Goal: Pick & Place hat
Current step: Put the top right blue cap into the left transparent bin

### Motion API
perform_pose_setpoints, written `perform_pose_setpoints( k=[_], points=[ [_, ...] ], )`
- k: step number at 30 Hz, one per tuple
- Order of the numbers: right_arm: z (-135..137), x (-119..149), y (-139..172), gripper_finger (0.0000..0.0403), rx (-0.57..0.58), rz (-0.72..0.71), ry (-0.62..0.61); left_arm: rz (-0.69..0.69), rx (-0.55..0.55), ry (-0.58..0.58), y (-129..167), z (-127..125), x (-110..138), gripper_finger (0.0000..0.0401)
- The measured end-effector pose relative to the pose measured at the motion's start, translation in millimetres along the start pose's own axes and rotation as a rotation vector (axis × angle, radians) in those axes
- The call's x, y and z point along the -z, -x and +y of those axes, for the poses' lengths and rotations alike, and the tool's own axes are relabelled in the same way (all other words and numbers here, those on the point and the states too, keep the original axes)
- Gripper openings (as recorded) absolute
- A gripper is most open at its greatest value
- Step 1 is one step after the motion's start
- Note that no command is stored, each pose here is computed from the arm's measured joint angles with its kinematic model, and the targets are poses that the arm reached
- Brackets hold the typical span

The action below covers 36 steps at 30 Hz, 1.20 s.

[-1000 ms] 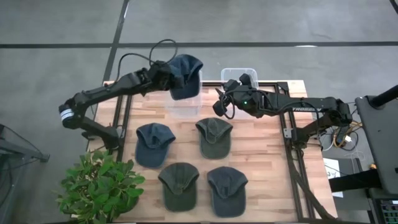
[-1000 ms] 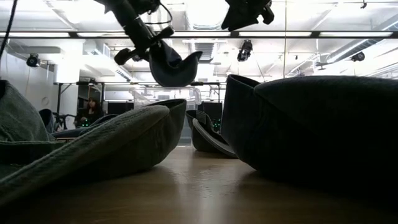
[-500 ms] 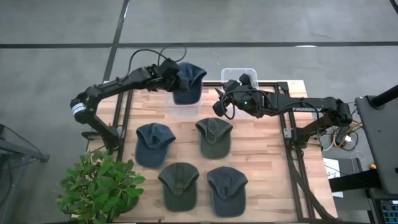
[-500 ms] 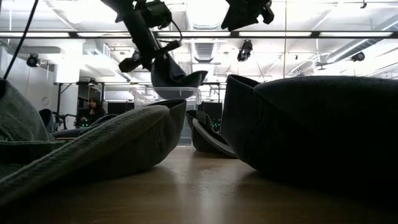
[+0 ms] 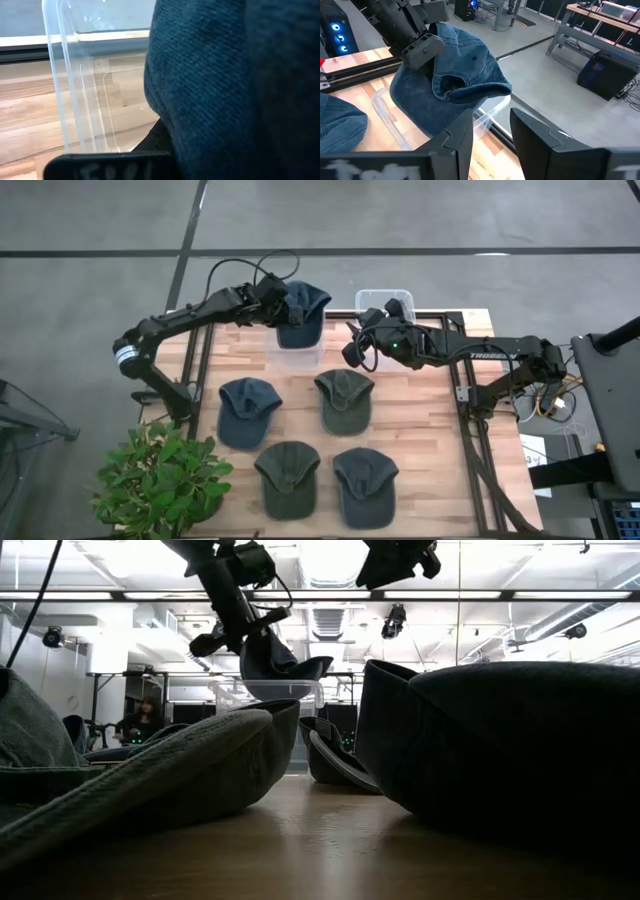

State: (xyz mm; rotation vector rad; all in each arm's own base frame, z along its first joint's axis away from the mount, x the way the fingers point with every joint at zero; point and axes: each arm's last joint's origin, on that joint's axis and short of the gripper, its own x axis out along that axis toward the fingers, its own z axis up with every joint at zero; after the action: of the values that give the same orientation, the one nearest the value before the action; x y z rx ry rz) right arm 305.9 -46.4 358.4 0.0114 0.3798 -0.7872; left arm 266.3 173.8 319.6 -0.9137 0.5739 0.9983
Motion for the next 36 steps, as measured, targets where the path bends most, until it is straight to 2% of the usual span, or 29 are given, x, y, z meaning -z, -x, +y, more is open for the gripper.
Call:
perform_pose_setpoints(
  k=[10, 20, 24, 36],
  points=[
    [0.0, 0.0, 0.0, 0.0122, 0.0, 0.0, -0.003, -0.003, -0.003, -0.001, 0.0, 0.2, 0.0, 0.0012],
    [0.1, 0.0, -0.1, 0.0119, 0.0, 0.0, -0.003, -0.007, -0.007, -0.001, 0.1, 0.9, -0.7, 0.0102],
    [0.1, 0.0, -0.1, 0.0124, 0.0, 0.0, -0.003, -0.002, -0.012, -0.007, 0.3, 1.5, -0.1, 0.0124],
    [0.1, 0.0, -0.1, 0.0112, 0.0, -0.001, -0.004, 0.031, -0.045, -0.056, 0.3, 5.0, 2.7, 0.0131]
  ],
)
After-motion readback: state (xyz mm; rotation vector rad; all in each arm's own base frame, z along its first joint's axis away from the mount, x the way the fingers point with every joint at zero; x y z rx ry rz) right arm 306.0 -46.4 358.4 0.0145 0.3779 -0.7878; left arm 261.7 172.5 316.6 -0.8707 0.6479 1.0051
